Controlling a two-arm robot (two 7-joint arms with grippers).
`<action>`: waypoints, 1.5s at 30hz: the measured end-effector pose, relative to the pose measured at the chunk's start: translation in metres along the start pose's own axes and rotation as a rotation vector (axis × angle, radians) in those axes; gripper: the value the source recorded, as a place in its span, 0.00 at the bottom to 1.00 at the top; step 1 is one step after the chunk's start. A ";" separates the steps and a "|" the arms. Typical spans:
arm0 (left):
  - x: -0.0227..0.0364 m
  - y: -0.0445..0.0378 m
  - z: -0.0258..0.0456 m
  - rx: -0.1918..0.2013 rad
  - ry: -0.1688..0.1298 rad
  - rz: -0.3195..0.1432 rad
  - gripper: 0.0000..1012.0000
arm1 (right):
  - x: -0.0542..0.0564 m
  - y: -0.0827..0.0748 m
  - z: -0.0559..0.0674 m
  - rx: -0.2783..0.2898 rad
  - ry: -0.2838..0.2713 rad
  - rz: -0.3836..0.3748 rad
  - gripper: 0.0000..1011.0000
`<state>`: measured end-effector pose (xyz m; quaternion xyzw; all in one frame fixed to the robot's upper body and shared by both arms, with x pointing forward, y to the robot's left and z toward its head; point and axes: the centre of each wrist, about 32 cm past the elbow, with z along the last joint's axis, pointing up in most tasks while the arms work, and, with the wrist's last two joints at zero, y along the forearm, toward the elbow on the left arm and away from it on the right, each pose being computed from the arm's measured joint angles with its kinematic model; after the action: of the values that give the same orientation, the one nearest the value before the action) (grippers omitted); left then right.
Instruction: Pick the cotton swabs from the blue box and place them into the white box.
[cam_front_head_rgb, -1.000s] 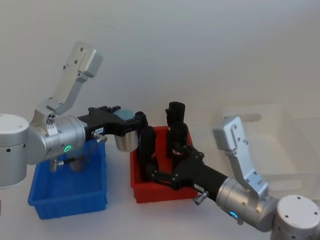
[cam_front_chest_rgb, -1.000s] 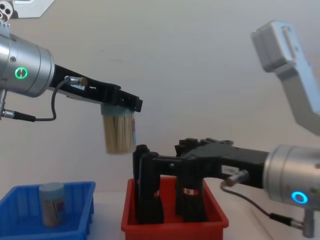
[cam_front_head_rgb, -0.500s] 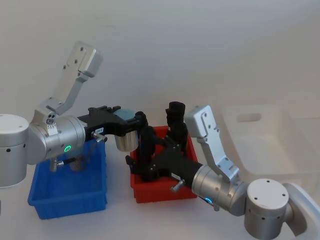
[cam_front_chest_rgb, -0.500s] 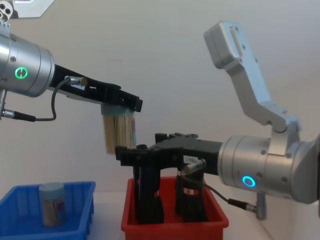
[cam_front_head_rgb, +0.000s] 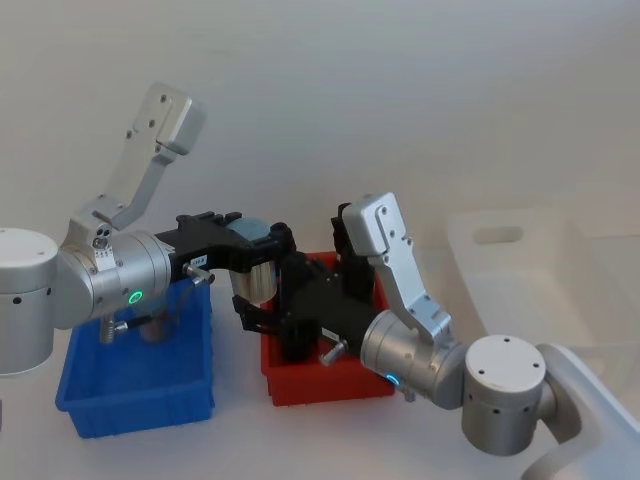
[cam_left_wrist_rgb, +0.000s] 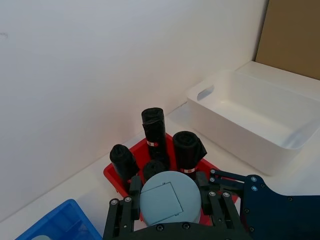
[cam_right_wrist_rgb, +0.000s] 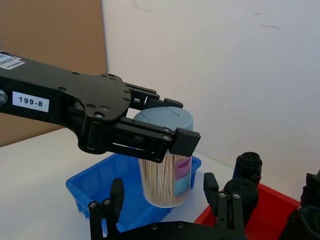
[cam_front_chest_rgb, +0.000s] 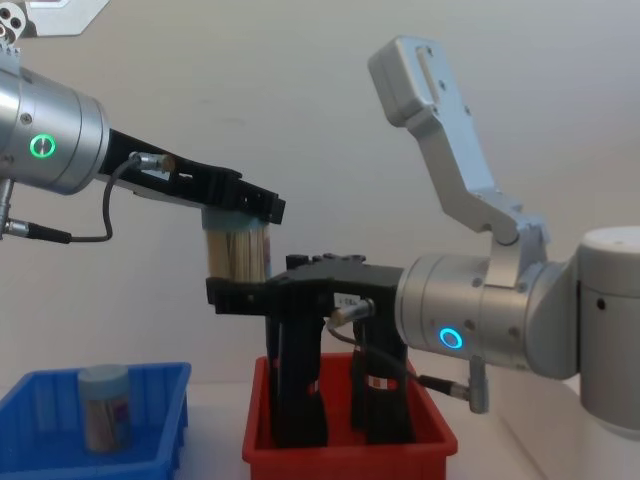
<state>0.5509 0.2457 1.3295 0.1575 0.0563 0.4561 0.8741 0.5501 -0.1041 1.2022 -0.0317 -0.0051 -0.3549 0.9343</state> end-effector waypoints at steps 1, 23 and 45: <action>0.0000 0.0000 0.0000 0.000 0.000 0.000 0.66 | 0.000 0.001 0.000 0.000 0.001 0.001 0.99; 0.0002 0.0001 0.0001 -0.001 -0.002 0.005 0.66 | 0.007 0.022 0.000 0.001 0.030 0.004 0.62; -0.0001 -0.0001 -0.0002 0.001 0.001 -0.001 0.99 | 0.010 0.029 0.000 0.011 0.037 -0.005 0.62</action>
<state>0.5508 0.2457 1.3293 0.1578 0.0570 0.4556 0.8743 0.5767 -0.0892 1.2014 -0.0198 0.0102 -0.3580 0.9335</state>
